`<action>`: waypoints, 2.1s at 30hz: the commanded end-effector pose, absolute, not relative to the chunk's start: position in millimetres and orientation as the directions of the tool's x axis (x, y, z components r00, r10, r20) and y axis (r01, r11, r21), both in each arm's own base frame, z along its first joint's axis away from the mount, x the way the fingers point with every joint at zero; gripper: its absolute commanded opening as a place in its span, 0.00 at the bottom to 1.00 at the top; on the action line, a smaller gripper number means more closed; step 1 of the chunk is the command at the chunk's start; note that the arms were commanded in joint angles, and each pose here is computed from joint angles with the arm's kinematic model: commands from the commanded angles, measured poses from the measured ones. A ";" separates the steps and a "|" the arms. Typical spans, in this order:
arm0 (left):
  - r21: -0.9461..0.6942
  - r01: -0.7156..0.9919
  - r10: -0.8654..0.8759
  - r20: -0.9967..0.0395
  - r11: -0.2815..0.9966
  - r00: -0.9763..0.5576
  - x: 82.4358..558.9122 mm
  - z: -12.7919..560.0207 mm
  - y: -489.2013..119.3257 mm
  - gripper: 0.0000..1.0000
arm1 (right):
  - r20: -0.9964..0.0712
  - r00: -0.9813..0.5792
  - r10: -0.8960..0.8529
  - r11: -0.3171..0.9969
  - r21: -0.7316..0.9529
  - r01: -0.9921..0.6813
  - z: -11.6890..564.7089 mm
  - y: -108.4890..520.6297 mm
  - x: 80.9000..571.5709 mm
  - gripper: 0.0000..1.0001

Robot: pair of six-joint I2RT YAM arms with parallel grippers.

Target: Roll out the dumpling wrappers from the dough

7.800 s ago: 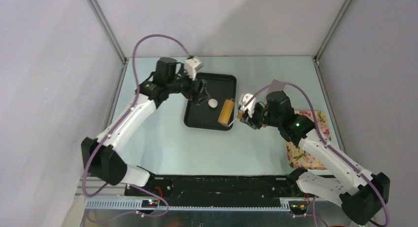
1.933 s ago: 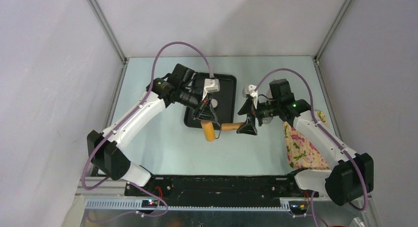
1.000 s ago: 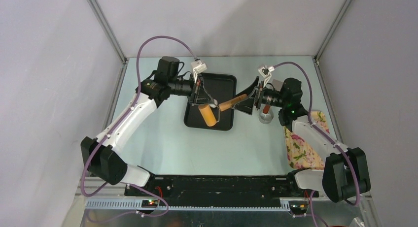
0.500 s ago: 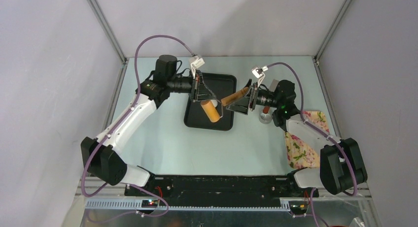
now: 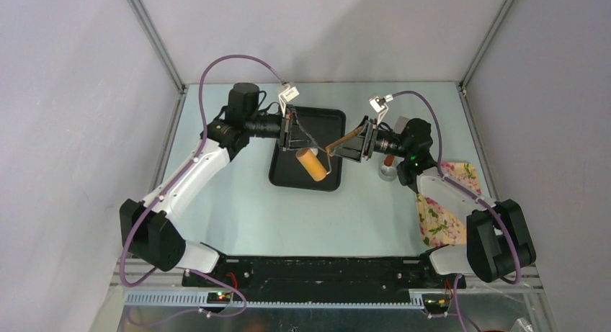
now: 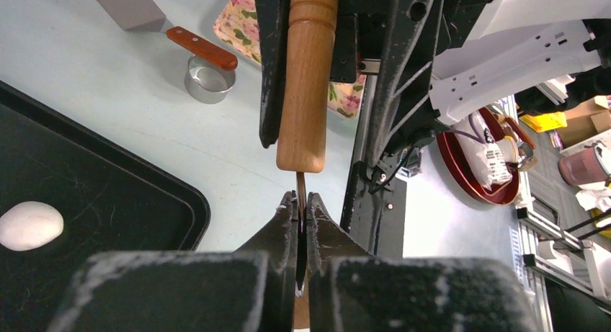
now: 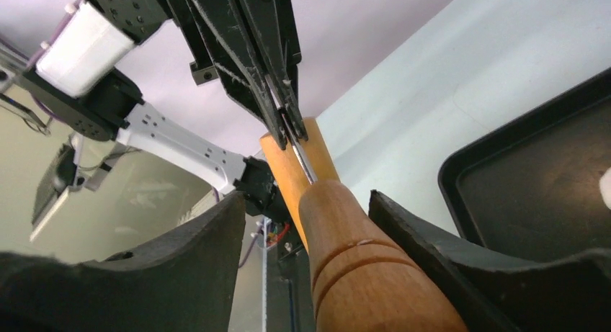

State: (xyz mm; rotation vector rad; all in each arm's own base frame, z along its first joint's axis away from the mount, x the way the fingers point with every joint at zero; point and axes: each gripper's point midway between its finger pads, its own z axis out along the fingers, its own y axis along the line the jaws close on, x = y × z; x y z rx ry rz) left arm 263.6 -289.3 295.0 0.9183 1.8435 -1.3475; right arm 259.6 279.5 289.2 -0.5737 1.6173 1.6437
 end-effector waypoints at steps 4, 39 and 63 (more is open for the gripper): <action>-0.457 0.862 0.114 -0.865 0.220 -0.488 266.9 310.6 -292.2 0.00 | -0.805 -0.556 0.206 0.021 0.571 -0.820 310.4 286.1 245.3 0.37; -0.499 0.831 0.012 -0.855 0.246 -0.518 282.2 315.8 -272.4 0.00 | -0.795 -0.524 0.304 0.013 0.554 -0.832 342.4 265.3 246.9 0.71; -0.513 0.828 0.019 -0.848 0.224 -0.530 281.0 312.1 -277.8 0.00 | -0.787 -0.543 0.292 0.103 0.591 -0.800 319.0 284.5 267.4 0.50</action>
